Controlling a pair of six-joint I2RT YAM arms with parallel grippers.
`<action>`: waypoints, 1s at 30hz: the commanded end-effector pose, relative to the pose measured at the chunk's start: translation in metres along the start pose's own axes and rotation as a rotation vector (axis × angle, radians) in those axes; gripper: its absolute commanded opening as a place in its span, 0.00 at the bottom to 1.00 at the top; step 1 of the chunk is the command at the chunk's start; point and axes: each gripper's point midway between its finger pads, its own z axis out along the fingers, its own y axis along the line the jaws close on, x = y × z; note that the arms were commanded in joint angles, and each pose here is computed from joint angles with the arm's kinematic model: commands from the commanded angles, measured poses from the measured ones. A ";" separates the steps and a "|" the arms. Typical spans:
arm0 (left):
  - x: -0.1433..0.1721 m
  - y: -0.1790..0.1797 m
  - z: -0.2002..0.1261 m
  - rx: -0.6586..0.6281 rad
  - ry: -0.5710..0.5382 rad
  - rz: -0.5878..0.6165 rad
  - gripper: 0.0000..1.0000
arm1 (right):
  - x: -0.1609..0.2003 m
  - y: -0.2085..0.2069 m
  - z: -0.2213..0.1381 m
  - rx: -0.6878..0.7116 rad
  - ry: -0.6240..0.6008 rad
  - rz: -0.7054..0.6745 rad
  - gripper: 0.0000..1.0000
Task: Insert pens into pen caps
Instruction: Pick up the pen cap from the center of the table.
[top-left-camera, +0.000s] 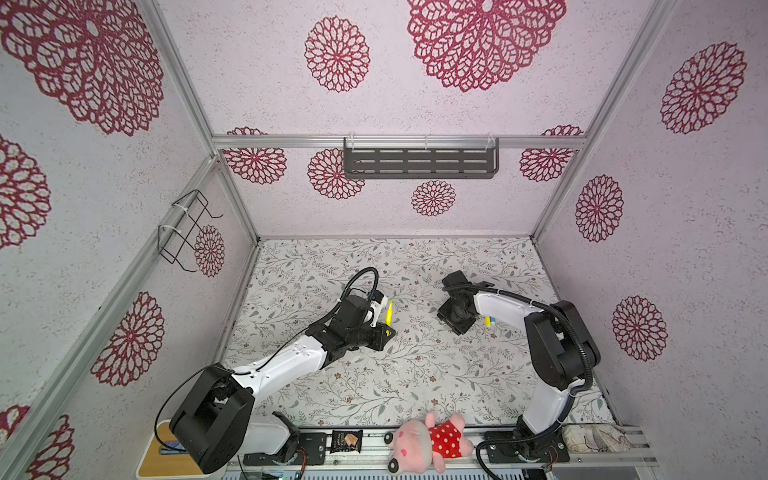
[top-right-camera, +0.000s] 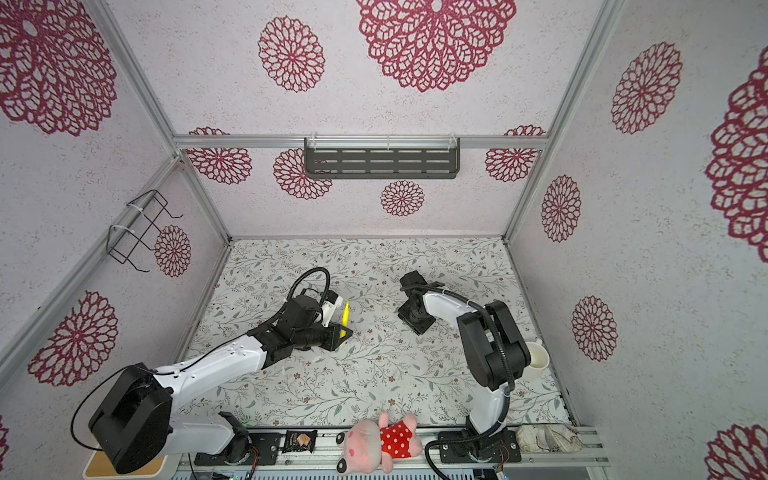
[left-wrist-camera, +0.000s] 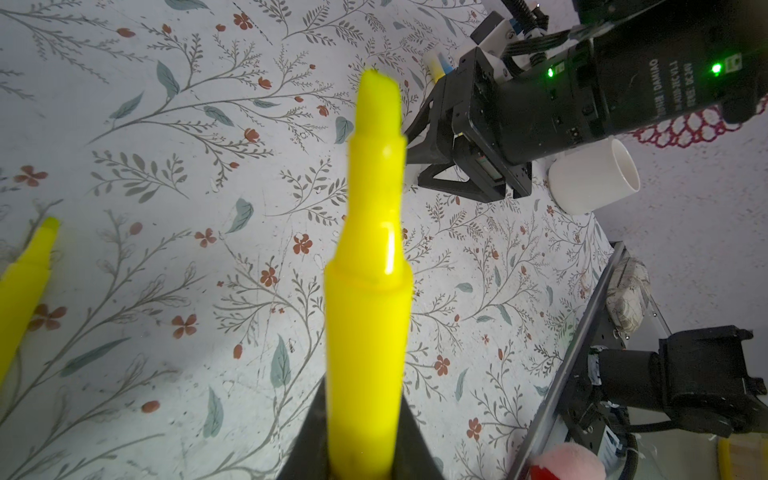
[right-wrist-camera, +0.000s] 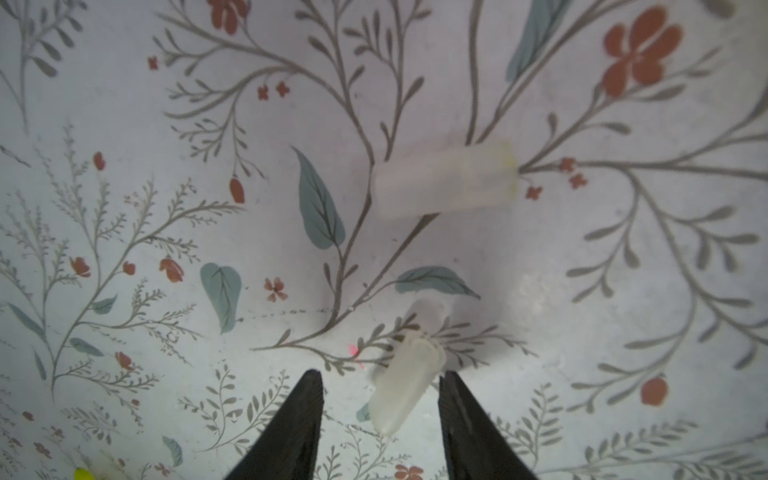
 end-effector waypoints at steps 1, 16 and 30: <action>-0.002 -0.002 -0.005 -0.003 -0.024 0.017 0.00 | 0.000 -0.009 0.001 0.065 0.020 -0.017 0.47; -0.003 -0.001 -0.008 -0.009 -0.031 0.016 0.00 | 0.006 -0.024 0.012 0.166 0.068 -0.054 0.31; -0.004 -0.002 -0.008 -0.009 -0.034 0.020 0.00 | 0.016 -0.018 0.018 0.069 0.100 -0.098 0.00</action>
